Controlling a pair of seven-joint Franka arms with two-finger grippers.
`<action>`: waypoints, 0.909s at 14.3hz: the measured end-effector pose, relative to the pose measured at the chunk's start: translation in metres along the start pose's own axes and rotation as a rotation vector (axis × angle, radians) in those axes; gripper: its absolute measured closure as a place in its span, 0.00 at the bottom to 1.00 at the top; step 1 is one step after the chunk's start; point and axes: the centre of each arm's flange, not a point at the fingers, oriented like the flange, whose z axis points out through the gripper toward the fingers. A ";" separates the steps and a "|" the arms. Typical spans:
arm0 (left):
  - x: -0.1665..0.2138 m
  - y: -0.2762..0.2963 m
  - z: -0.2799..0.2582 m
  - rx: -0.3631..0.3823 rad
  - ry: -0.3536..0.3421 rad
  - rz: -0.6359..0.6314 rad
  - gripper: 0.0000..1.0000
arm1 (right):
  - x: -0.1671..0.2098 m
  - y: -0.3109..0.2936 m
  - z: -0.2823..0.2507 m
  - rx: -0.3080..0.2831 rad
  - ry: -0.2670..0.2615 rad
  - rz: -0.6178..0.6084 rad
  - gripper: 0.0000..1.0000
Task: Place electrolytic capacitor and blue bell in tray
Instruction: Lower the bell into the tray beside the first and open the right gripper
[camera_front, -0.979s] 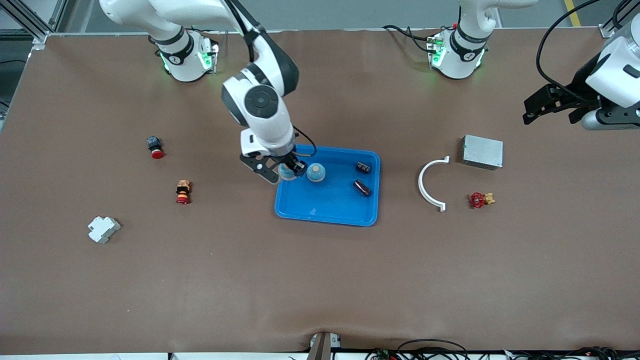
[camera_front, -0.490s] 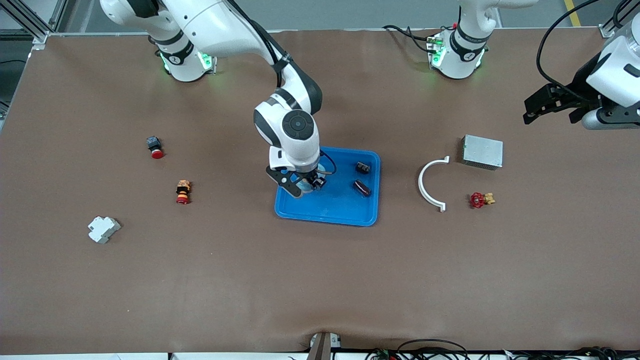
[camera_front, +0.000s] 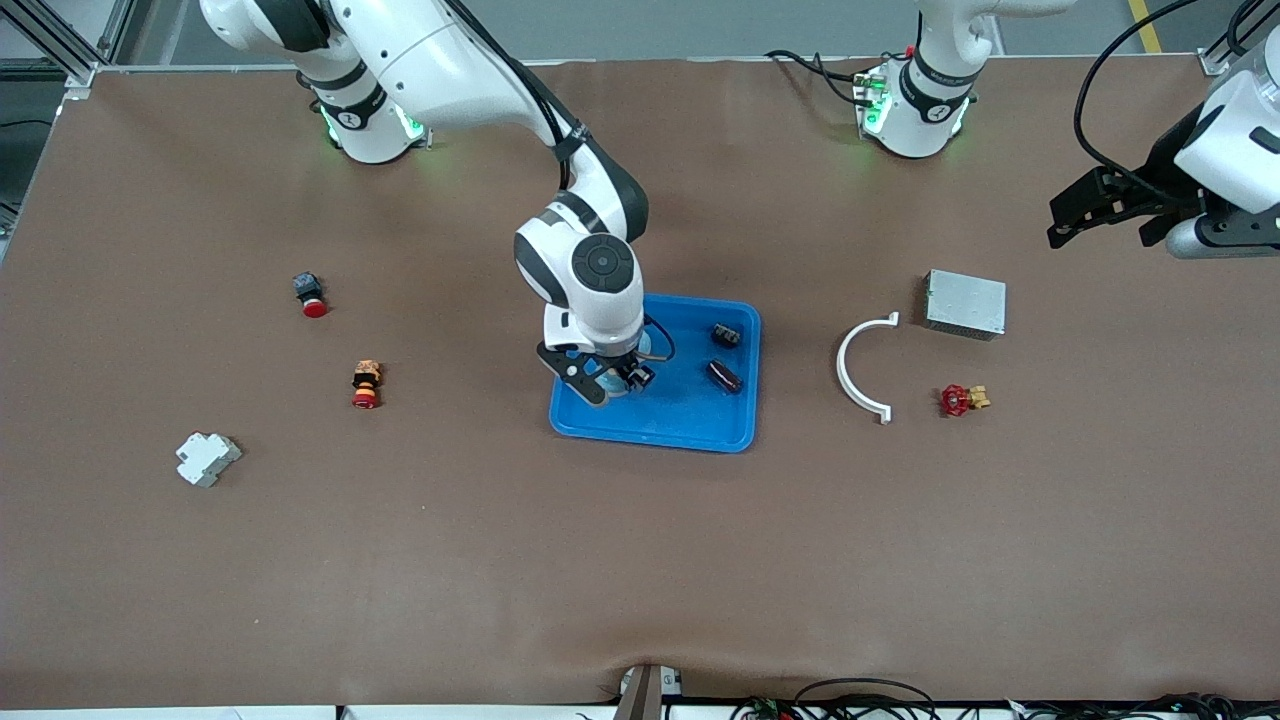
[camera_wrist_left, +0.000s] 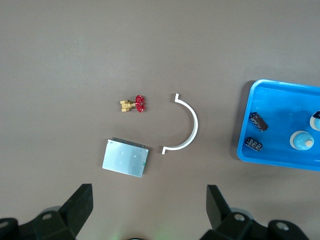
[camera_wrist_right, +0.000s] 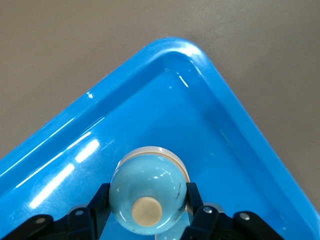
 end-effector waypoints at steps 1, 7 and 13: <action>0.000 -0.001 0.000 0.000 0.000 -0.001 0.00 | 0.000 -0.002 0.004 0.001 0.001 0.003 0.35; 0.000 -0.002 0.000 0.000 0.000 -0.003 0.00 | 0.002 -0.005 0.033 -0.020 0.005 0.023 0.35; -0.001 0.003 0.000 0.001 0.001 0.005 0.00 | 0.003 -0.007 0.038 -0.015 0.008 0.045 0.35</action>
